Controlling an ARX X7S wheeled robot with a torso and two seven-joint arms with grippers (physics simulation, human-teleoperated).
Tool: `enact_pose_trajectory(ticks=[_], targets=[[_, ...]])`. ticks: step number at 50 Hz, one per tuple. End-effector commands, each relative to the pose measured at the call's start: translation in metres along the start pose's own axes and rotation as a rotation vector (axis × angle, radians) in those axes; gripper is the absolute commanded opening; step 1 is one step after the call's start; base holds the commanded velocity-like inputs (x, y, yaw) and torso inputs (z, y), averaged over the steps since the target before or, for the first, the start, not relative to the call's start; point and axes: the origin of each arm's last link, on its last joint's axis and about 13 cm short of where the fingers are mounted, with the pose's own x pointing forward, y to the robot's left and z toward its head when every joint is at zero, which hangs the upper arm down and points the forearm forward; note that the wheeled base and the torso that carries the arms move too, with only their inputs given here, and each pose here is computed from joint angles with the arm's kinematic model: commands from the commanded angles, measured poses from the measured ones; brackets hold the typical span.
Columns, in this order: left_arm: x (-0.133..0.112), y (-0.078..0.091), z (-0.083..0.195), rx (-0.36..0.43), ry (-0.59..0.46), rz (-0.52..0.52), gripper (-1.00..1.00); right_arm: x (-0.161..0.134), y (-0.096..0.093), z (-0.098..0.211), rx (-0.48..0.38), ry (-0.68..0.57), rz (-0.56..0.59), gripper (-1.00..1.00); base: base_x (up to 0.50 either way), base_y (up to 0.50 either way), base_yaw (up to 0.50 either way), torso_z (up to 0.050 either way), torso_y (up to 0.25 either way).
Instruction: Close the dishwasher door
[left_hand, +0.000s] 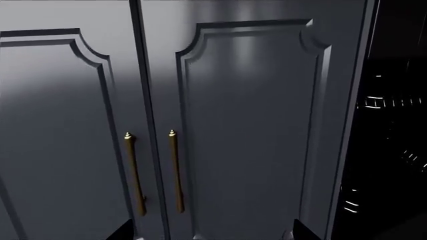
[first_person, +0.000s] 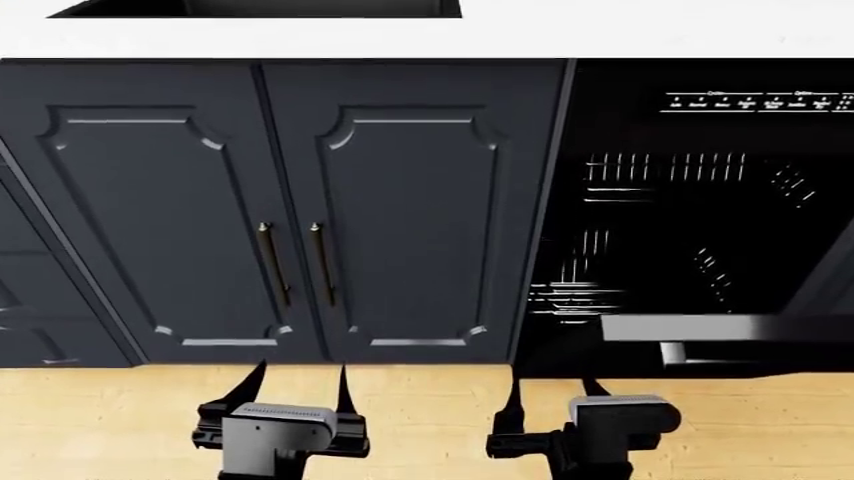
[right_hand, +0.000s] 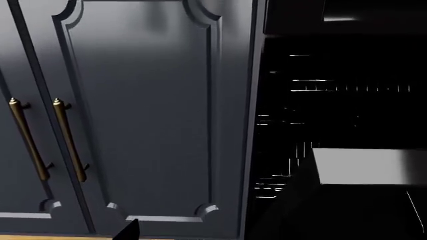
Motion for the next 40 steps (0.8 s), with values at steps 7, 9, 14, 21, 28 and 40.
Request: enact_pose_trajectory(ticks=[7,9,14,21,28,40], targets=[[-0.0002,0.0004,0.0001,-0.007,-0.008,0.005,1.00,-0.0005,-0.0002,0.0002,0.001,-0.011,-0.016,1.00,0.00,0.00,0.00,-0.050,0.000],[-0.0003,0.0003,0.0002,-0.006,-0.009,0.005,1.00,-0.0005,-0.0003,0.0001,0.000,-0.012,-0.017,1.00,0.00,0.00,0.00,-0.050,0.000],[-0.0006,0.0001,0.0003,-0.005,-0.011,0.007,1.00,-0.0010,-0.0003,0.0002,-0.001,-0.014,-0.018,1.00,0.00,0.00,0.00,-0.050,0.000],[-0.0007,0.0001,0.0004,-0.004,-0.013,0.006,1.00,-0.0009,-0.0003,0.0000,-0.001,-0.015,-0.019,1.00,0.00,0.00,0.00,-0.050,0.000],[-0.0007,0.0001,0.0001,-0.005,-0.015,0.005,1.00,-0.0007,-0.0002,-0.0003,-0.003,-0.015,-0.022,1.00,0.00,0.00,0.00,-0.050,0.000],[-0.0009,0.0002,0.0005,-0.005,-0.017,0.005,1.00,-0.0008,0.0000,-0.0003,-0.006,-0.018,-0.025,1.00,0.00,0.00,0.00,-0.050,0.000]])
